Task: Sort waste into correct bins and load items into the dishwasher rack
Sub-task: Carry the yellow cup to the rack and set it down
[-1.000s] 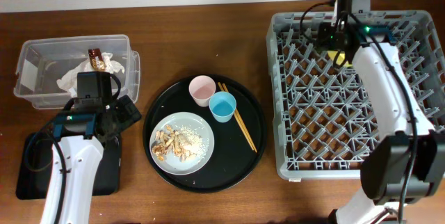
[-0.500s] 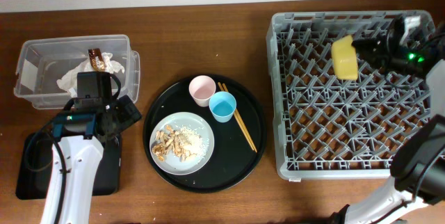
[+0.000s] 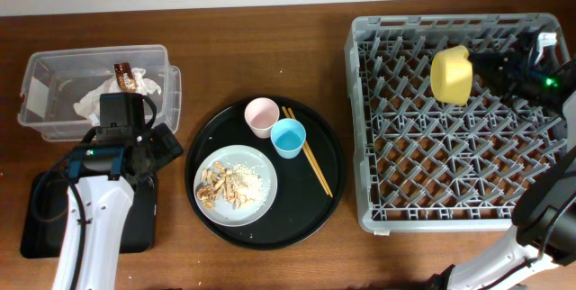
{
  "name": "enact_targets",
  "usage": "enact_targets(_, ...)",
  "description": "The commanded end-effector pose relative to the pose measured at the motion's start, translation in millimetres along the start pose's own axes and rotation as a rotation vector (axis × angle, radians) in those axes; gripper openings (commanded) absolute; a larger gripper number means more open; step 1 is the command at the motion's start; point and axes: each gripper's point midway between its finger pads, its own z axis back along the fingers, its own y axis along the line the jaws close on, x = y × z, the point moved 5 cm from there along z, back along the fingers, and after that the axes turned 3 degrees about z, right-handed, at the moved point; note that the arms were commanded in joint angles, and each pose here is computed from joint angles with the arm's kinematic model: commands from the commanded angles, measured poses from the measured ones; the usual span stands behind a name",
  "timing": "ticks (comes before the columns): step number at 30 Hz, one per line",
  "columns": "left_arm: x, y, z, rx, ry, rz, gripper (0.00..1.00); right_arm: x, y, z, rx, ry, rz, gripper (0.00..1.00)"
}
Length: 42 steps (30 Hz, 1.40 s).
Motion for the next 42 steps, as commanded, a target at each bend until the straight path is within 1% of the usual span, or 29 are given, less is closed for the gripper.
enact_targets(1,2,2,1,0.008,-0.011,0.016,0.99,-1,-1,-3,-0.021,0.004,0.001,0.04)
enact_targets(3,2,2,1,0.008,-0.011,0.016,0.99,-4,-26,-4,-0.161,-0.011,-0.048,0.04)
enact_targets(5,2,2,1,0.008,-0.011,0.016,0.99,-11,-46,-6,-0.163,0.0,-0.104,0.04)
enact_targets(7,2,2,1,0.008,-0.011,0.016,0.99,-10,-53,-6,-0.168,-0.001,-0.13,0.04)
enact_targets(8,2,2,1,0.008,-0.011,0.016,0.99,-6,-52,-5,-0.174,-0.01,-0.11,0.04)
enact_targets(9,2,2,1,0.008,-0.011,0.016,0.99,-2,-56,0,-0.225,-0.032,-0.099,0.04)
enact_targets(10,2,2,1,0.008,-0.011,0.016,0.99,2,-62,10,-0.319,-0.061,-0.101,0.04)
enact_targets(11,2,2,1,0.008,-0.011,0.016,0.99,6,-69,30,-0.531,-0.118,-0.103,0.05)
enact_targets(12,2,2,1,0.008,-0.011,0.016,0.99,8,-67,41,-0.628,-0.143,-0.097,0.06)
enact_targets(13,2,2,1,0.008,-0.011,0.015,0.99,12,-50,60,-0.788,-0.194,-0.068,0.11)
enact_targets(15,2,2,1,0.008,-0.011,0.016,0.99,15,-21,75,-0.902,-0.245,-0.023,0.25)
enact_targets(16,2,2,1,0.008,-0.011,0.016,0.99,16,0,81,-0.941,-0.271,0.007,0.36)
enact_targets(17,2,2,1,0.008,-0.011,0.015,0.99,15,22,86,-0.964,-0.297,0.036,0.41)
enact_targets(18,2,2,1,0.008,-0.011,0.016,0.99,11,47,88,-0.967,-0.322,0.079,0.41)
enact_targets(20,2,2,1,0.008,-0.011,0.016,0.99,2,66,85,-0.96,-0.33,0.122,0.41)
enact_targets(22,2,2,1,0.008,-0.011,0.016,0.99,-22,99,57,-0.931,-0.262,0.241,0.41)
enact_targets(23,2,2,1,0.008,-0.011,0.016,0.99,-36,115,36,-0.953,-0.227,0.319,0.42)
enact_targets(24,2,2,1,0.008,-0.011,0.015,0.99,-38,116,33,-1.029,-0.234,0.348,0.43)
enact_targets(25,2,2,1,0.008,-0.011,0.016,0.99,-34,106,39,-1.216,-0.301,0.322,0.47)
enact_targets(26,2,2,1,0.008,-0.011,0.016,0.99,-27,91,50,-1.368,-0.37,0.26,0.41)
enact_targets(27,2,2,1,0.008,-0.011,0.016,0.99,-19,64,59,-1.478,-0.381,0.183,0.29)
enact_targets(28,2,2,1,0.008,-0.011,0.016,0.99,-12,19,54,-1.523,-0.273,0.09,0.19)
enact_targets(30,2,2,1,0.008,-0.011,0.016,0.99,-6,-30,44,-1.558,-0.159,0.013,0.16)
enact_targets(32,2,2,1,0.008,-0.011,0.016,0.99,-6,-50,41,-1.575,-0.116,-0.02,0.16)
enact_targets(33,2,2,1,0.008,-0.011,0.015,0.99,-5,-61,39,-1.582,-0.094,-0.036,0.13)
enact_targets(35,2,2,1,0.008,-0.011,0.016,0.99,-7,-64,33,-1.539,-0.075,-0.047,0.13)
enact_targets(37,2,2,1,0.008,-0.011,0.016,0.99,-14,-63,18,-1.419,0.011,-0.038,0.09)
enact_targets(38,2,2,1,0.008,-0.011,0.016,0.99,-16,-63,20,-1.427,0.02,-0.046,0.07)
enact_targets(42,2,2,1,0.008,-0.011,0.016,0.99,-20,-63,21,-1.432,0.038,-0.062,0.06)
